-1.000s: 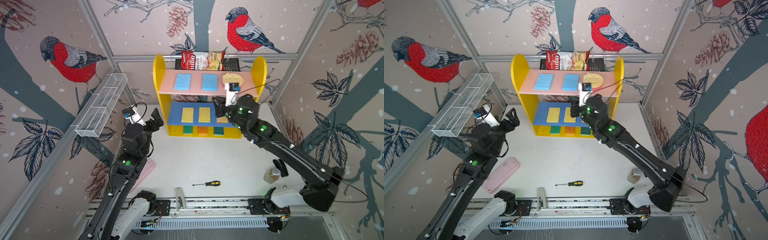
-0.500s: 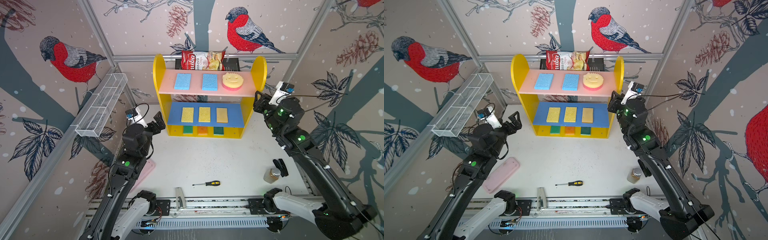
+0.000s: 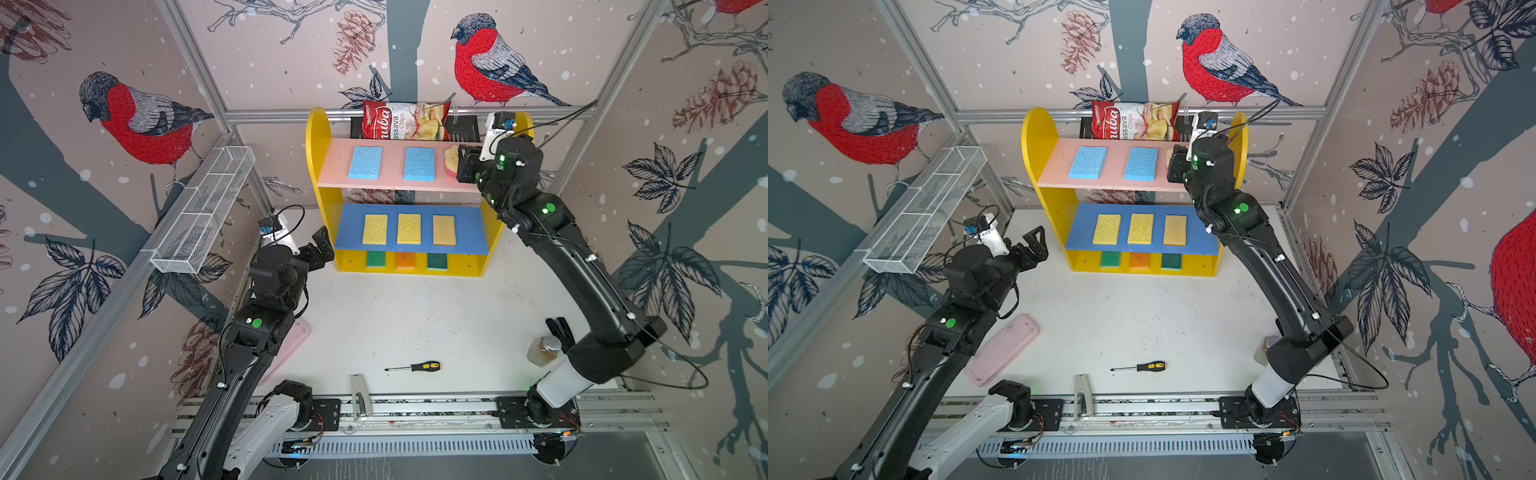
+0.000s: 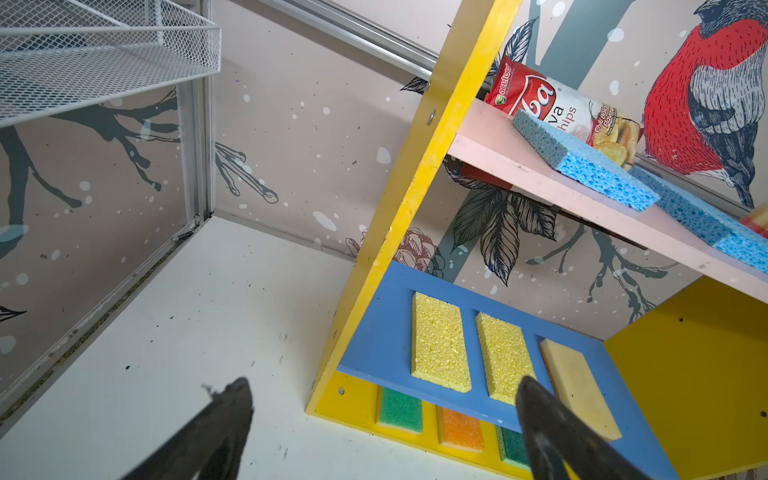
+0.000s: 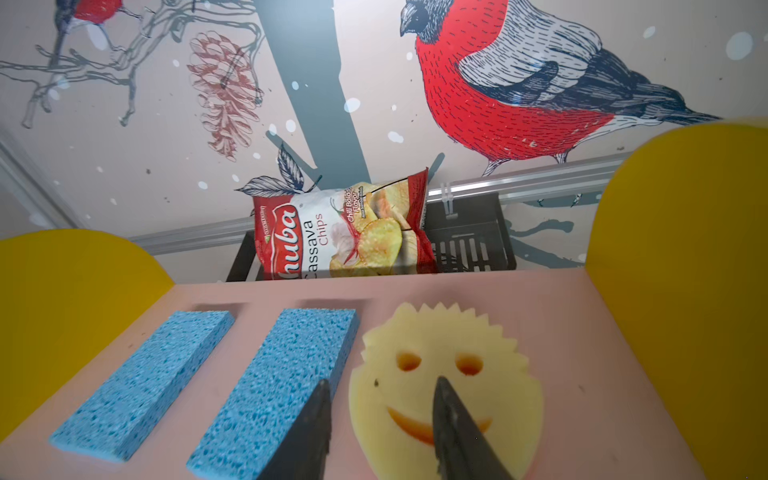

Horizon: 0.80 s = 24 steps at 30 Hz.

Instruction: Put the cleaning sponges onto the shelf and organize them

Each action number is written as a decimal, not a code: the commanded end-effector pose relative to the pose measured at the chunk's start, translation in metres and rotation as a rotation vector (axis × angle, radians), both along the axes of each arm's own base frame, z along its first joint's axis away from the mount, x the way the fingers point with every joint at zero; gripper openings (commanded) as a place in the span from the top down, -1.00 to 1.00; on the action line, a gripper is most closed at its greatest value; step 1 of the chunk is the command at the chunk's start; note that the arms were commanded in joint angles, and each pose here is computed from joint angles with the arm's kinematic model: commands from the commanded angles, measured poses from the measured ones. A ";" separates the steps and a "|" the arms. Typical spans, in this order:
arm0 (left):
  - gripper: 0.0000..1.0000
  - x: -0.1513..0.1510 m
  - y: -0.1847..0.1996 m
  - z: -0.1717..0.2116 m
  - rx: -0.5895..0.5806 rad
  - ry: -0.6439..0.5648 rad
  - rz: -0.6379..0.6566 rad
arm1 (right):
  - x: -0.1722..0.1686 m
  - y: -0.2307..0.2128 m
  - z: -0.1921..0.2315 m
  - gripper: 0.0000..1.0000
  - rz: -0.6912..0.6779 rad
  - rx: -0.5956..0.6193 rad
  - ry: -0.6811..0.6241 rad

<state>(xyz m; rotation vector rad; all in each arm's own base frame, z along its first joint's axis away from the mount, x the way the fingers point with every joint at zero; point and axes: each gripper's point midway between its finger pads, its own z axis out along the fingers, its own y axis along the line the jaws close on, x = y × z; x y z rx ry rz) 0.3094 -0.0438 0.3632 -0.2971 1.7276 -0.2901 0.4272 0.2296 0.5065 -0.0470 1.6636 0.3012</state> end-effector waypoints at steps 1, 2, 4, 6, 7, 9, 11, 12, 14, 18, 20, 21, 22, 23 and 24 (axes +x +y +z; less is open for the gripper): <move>-0.95 0.003 0.001 0.005 0.021 -0.018 0.003 | 0.012 -0.005 -0.011 0.19 -0.087 -0.101 0.020; -0.95 0.004 0.001 0.005 0.025 -0.016 0.005 | 0.015 -0.005 -0.013 0.19 -0.103 -0.111 0.023; -0.95 0.003 0.001 0.016 0.023 -0.038 0.005 | 0.023 -0.007 -0.020 0.18 -0.142 -0.137 0.041; -0.95 0.004 0.001 0.017 0.027 -0.040 0.006 | 0.027 -0.008 -0.026 0.18 -0.168 -0.160 0.061; -0.95 0.005 0.001 0.017 0.028 -0.040 0.006 | 0.029 -0.009 -0.029 0.18 -0.177 -0.169 0.070; -0.95 0.005 0.002 0.017 0.031 -0.042 0.012 | 0.031 -0.012 -0.034 0.18 -0.191 -0.182 0.083; -0.95 0.007 0.002 0.016 0.031 -0.042 0.013 | 0.032 -0.016 -0.036 0.19 -0.202 -0.183 0.092; -0.95 0.007 0.002 0.016 0.031 -0.041 0.012 | 0.033 -0.020 -0.037 0.19 -0.210 -0.180 0.097; -0.95 0.010 0.001 0.014 0.030 -0.036 0.011 | 0.035 -0.027 -0.038 0.19 -0.222 -0.176 0.103; -0.95 0.013 -0.001 0.011 0.027 -0.028 0.004 | 0.037 -0.035 -0.041 0.19 -0.231 -0.166 0.112; -0.95 0.014 -0.001 0.010 0.026 -0.024 0.004 | 0.038 -0.036 -0.040 0.20 -0.226 -0.162 0.111; -0.95 0.015 -0.001 0.009 0.024 -0.022 0.005 | 0.038 -0.034 -0.041 0.20 -0.216 -0.160 0.113; -0.95 0.015 -0.001 0.010 0.023 -0.024 0.004 | 0.038 -0.032 -0.041 0.20 -0.206 -0.153 0.112; -0.95 0.015 -0.001 0.010 0.021 -0.024 0.004 | 0.038 -0.029 -0.041 0.20 -0.192 -0.149 0.114; -0.95 0.015 -0.001 0.010 0.022 -0.026 0.006 | 0.038 -0.025 -0.043 0.20 -0.180 -0.147 0.120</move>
